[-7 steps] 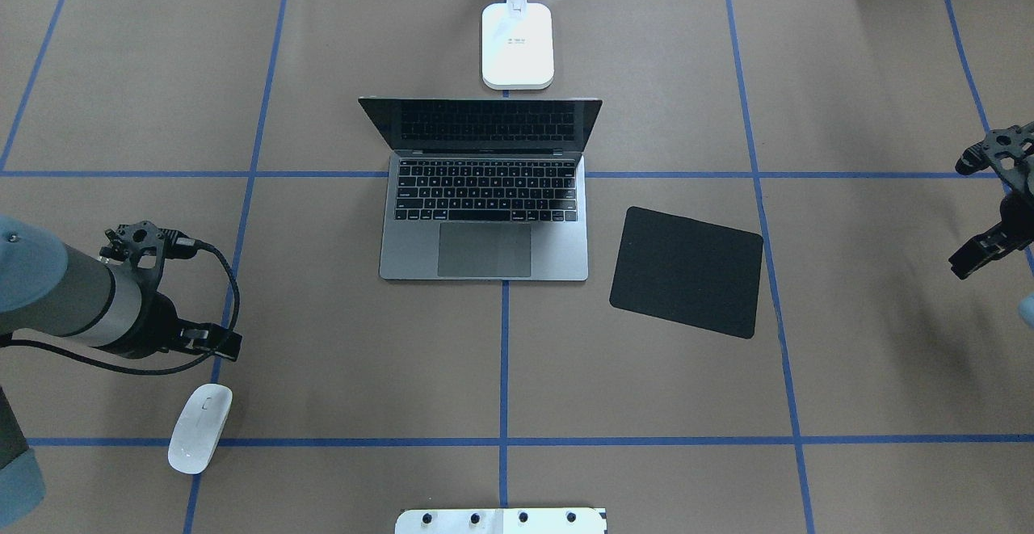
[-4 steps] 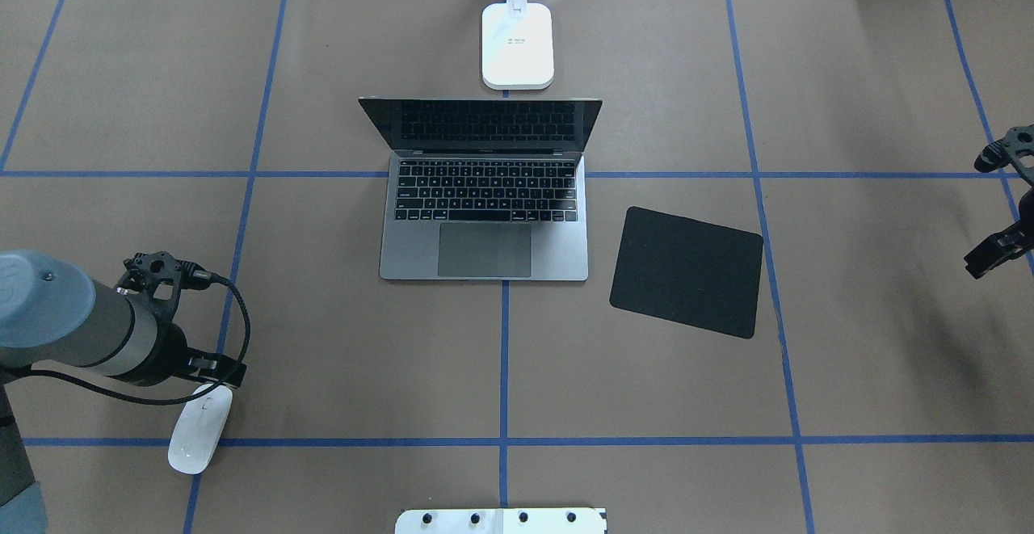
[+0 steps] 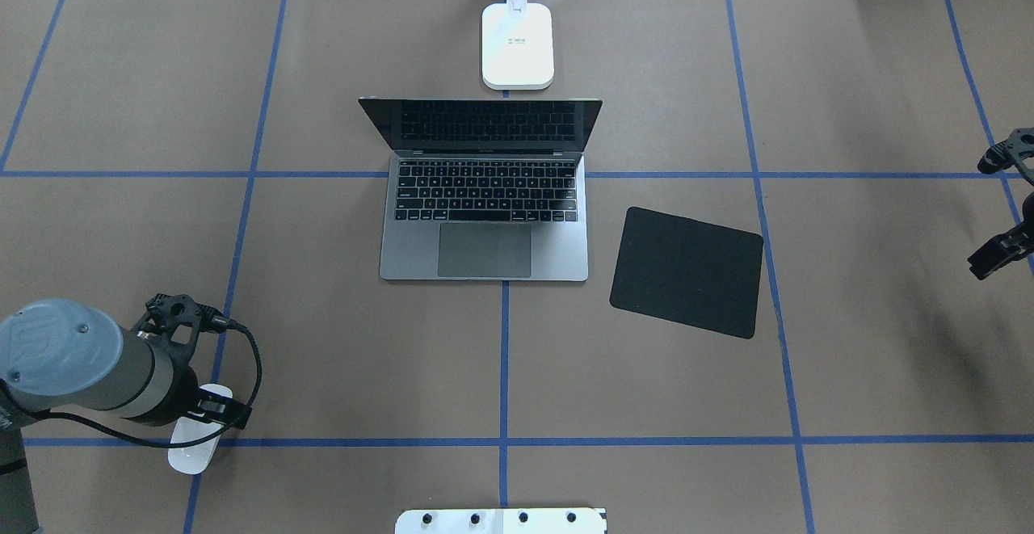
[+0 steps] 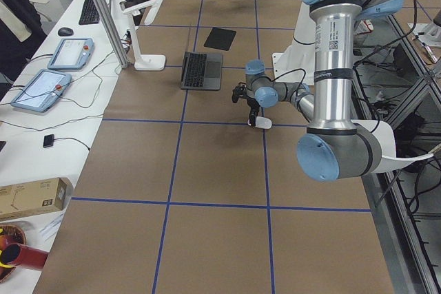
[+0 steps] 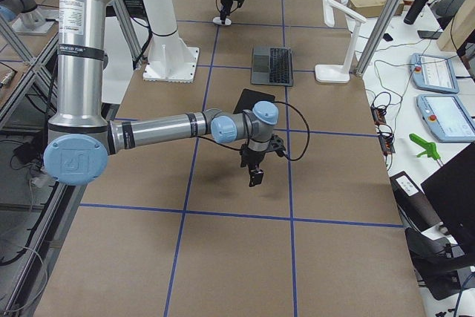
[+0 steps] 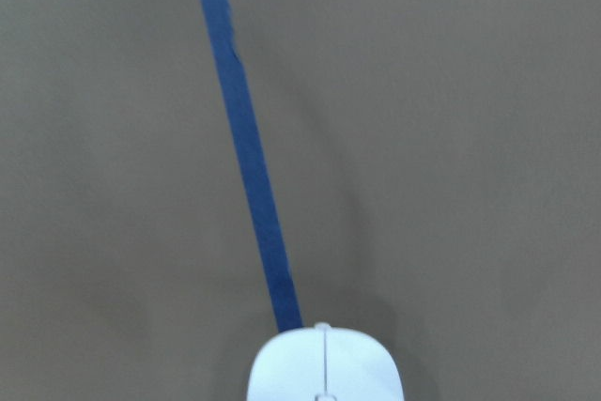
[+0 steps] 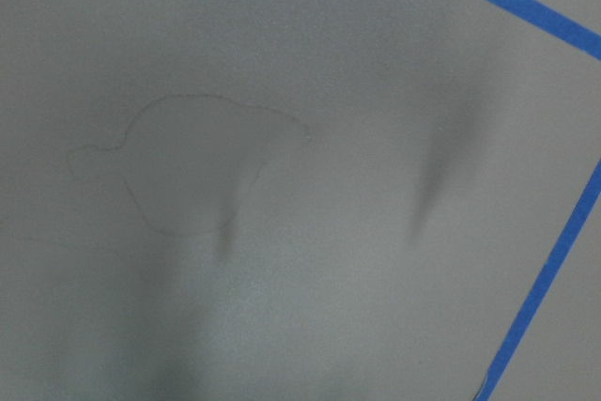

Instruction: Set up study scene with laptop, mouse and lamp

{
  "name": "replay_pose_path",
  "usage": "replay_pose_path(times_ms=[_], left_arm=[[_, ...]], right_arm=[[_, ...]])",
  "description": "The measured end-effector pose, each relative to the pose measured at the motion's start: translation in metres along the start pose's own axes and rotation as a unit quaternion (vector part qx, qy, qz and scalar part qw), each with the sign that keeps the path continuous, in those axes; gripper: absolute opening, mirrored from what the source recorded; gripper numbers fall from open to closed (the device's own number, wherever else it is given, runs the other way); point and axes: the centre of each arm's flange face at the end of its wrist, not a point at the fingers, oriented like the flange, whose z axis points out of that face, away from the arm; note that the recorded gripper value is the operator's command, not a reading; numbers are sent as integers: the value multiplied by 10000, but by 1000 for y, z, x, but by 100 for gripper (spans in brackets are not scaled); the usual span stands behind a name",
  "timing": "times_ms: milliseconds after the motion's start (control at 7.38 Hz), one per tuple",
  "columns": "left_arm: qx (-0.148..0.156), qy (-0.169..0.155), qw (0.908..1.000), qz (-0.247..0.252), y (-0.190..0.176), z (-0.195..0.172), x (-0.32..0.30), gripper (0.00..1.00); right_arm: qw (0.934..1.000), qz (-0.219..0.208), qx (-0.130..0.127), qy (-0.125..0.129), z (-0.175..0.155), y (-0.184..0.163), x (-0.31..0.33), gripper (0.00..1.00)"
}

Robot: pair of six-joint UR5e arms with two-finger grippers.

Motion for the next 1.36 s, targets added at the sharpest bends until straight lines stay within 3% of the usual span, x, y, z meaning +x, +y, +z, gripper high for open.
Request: replay_pose_path(times_ms=[542, 813, 1084, 1220, 1356], left_arm=[[-64, -127, 9998, 99, 15, 7, -5, 98], [-101, -154, 9998, 114, 18, 10, -7, 81], [-110, -160, 9998, 107, 19, 10, -7, 46], [-111, -157, 9998, 101, 19, 10, -7, 36], [-109, -140, 9998, 100, 20, 9, -6, 32]], right_arm=[[10000, -4, -16, 15, 2, 0, 1, 100], [10000, 24, 34, -2, -4, 1, 3, 100], [9998, 93, 149, -47, -22, 4, 20, 100], [9998, 97, 140, -75, -36, 8, 33, 100], [9999, 87, 92, -88, -52, 10, 44, 100]])
